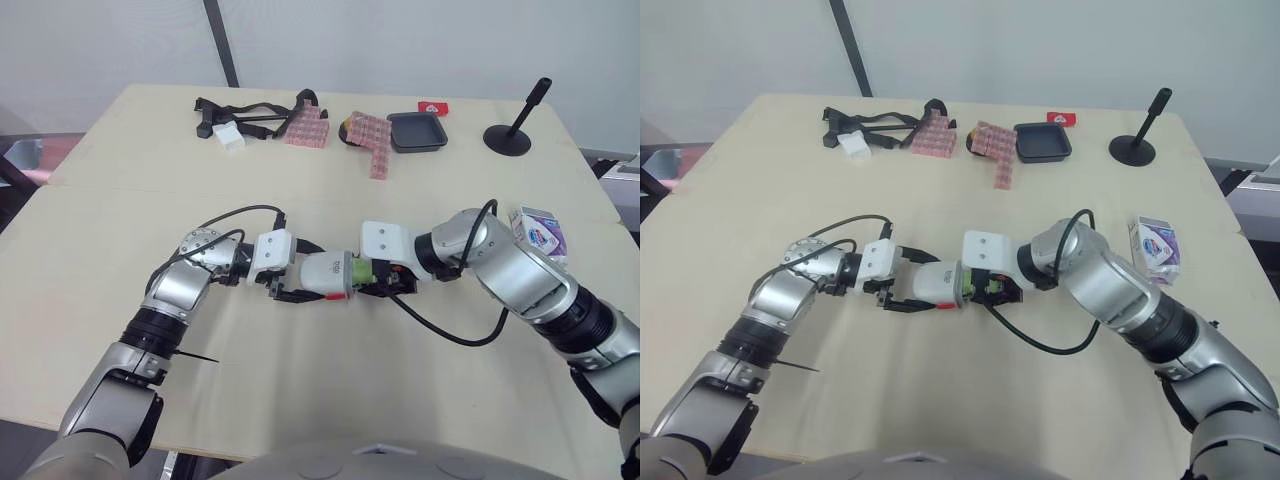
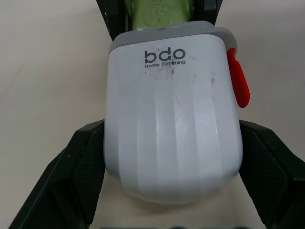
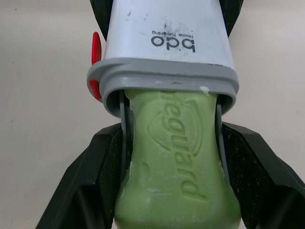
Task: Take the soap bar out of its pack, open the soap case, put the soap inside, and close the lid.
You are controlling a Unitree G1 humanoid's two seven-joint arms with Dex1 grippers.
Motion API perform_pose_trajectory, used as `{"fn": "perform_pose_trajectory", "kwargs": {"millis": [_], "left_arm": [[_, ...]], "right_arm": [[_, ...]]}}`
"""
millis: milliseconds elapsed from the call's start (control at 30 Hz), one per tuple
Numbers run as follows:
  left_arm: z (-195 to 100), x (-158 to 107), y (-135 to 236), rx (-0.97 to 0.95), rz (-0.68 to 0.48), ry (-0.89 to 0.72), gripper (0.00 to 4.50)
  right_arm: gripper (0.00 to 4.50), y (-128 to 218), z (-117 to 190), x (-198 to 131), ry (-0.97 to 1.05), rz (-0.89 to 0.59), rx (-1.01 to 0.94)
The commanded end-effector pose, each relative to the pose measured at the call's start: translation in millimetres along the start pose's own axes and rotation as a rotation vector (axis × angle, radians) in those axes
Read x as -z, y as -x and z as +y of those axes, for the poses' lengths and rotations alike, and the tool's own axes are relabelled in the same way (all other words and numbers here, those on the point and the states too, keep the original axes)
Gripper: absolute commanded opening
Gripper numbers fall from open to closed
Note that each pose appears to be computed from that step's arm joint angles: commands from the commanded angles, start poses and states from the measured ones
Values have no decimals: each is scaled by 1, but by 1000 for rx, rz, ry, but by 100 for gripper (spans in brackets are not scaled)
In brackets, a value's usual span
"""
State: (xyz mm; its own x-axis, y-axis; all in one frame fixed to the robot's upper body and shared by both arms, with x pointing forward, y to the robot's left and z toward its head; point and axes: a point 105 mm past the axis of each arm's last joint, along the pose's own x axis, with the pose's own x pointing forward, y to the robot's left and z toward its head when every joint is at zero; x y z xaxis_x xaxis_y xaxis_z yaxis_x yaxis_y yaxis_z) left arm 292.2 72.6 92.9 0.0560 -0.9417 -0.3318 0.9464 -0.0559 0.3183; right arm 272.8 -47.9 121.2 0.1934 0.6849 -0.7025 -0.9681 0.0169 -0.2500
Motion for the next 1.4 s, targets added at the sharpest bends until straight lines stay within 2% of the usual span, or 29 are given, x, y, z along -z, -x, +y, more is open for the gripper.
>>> {"fn": "perform_pose_trajectory", "kwargs": {"millis": [33,567,1100,1133,1233,1400], "left_arm": [[7,-21,-3,-13,-51,-70,345],[13,-23,-7,-31,-50,-117,345],[18,-26,-9,-62,-78,-142,345],[18,-26,-9,-62,-78,-140,345],[15,-25,-10,-59,-78,-138,345],[14,-23,-11,-55,-75,-134,345]], "right_arm": [[256,2,0,-15,47,-33,-6],[256,13,2,-18,20,-17,-14],[256,10,0,-21,-19,-52,-3],[359,10,-1,-20,-18,-49,0],[447,12,0,-16,-17,-43,2],[447,16,-2,-18,-18,-54,5]]}}
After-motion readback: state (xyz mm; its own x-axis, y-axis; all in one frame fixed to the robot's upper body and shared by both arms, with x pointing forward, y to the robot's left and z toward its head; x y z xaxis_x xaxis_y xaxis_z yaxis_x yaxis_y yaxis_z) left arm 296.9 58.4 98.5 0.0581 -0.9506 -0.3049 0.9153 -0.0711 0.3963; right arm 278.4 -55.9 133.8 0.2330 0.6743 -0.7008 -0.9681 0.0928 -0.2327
